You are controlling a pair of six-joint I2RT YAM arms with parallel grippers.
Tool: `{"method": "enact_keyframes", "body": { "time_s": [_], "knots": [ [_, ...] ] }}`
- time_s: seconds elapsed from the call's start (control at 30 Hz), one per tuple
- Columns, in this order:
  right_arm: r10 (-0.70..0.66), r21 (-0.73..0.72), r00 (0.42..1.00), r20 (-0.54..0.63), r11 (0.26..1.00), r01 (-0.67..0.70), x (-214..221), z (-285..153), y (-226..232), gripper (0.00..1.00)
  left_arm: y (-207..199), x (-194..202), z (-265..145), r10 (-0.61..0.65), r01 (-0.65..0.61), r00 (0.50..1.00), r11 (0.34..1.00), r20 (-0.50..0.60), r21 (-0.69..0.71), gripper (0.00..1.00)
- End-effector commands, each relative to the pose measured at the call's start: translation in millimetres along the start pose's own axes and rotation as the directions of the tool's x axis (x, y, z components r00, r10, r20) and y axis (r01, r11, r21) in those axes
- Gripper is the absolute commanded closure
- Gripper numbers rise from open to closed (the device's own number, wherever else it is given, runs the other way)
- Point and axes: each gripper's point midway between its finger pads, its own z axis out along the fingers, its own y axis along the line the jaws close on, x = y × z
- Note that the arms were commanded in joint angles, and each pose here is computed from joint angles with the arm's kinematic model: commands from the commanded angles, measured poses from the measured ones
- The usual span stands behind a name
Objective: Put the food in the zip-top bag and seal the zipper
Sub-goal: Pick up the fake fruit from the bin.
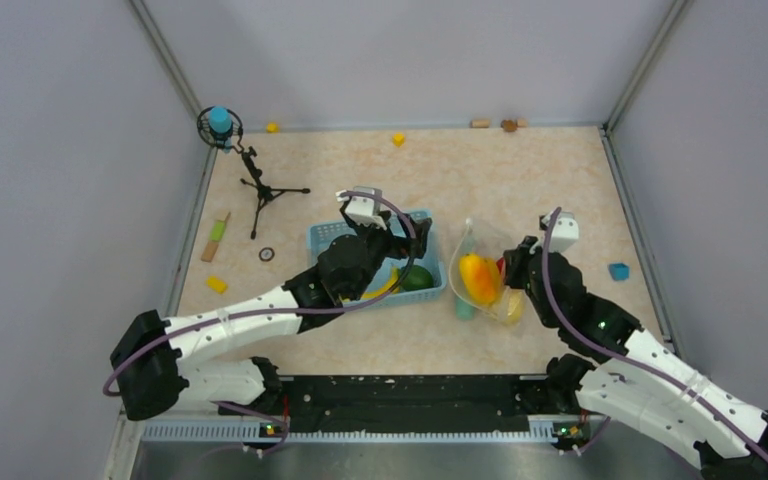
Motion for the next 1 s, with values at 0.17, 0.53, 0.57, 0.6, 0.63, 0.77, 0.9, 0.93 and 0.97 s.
{"method": "enact_keyframes", "body": {
  "time_s": [0.17,0.53,0.57,0.6,0.63,0.77,0.9,0.93,0.97],
  "knots": [
    [0.092,0.009,0.995,0.037,0.996,-0.092,-55,-23,8,1.00,54,28,-2,0.017,-0.034,0.993,0.989,-0.120,-0.141,0.03],
    [0.224,0.158,0.965,0.133,0.957,-0.244,-62,-33,-27,1.00,66,82,1,-0.069,0.056,0.940,0.997,-0.334,-0.047,0.03],
    [0.221,0.173,0.966,0.134,0.955,-0.243,-59,-31,-29,1.00,67,89,1,-0.069,0.054,0.932,0.997,-0.357,-0.050,0.03],
    [0.214,0.184,0.968,0.132,0.954,-0.236,-55,-28,-30,1.00,69,96,2,-0.074,0.052,0.920,0.996,-0.385,-0.066,0.03],
    [0.195,0.193,0.972,0.132,0.957,-0.218,-52,-25,-31,1.00,70,101,4,-0.081,0.050,0.909,0.995,-0.409,-0.085,0.03],
    [0.120,0.204,0.982,0.146,0.968,-0.149,-34,-7,-33,1.00,74,123,7,-0.091,0.011,0.835,0.989,-0.543,-0.148,0.03],
    [0.099,0.194,0.986,0.136,0.973,-0.124,-31,-1,-28,1.00,77,147,4,-0.124,0.021,0.786,0.985,-0.606,-0.174,0.03],
    [0.097,0.194,0.986,0.135,0.973,-0.123,-31,-1,-28,1.00,75,150,4,-0.126,0.029,0.777,0.986,-0.617,-0.165,0.03],
    [0.099,0.191,0.986,0.137,0.974,-0.125,-31,-2,-28,1.00,73,155,4,-0.131,0.039,0.765,0.987,-0.631,-0.157,0.03]
  ]
}}
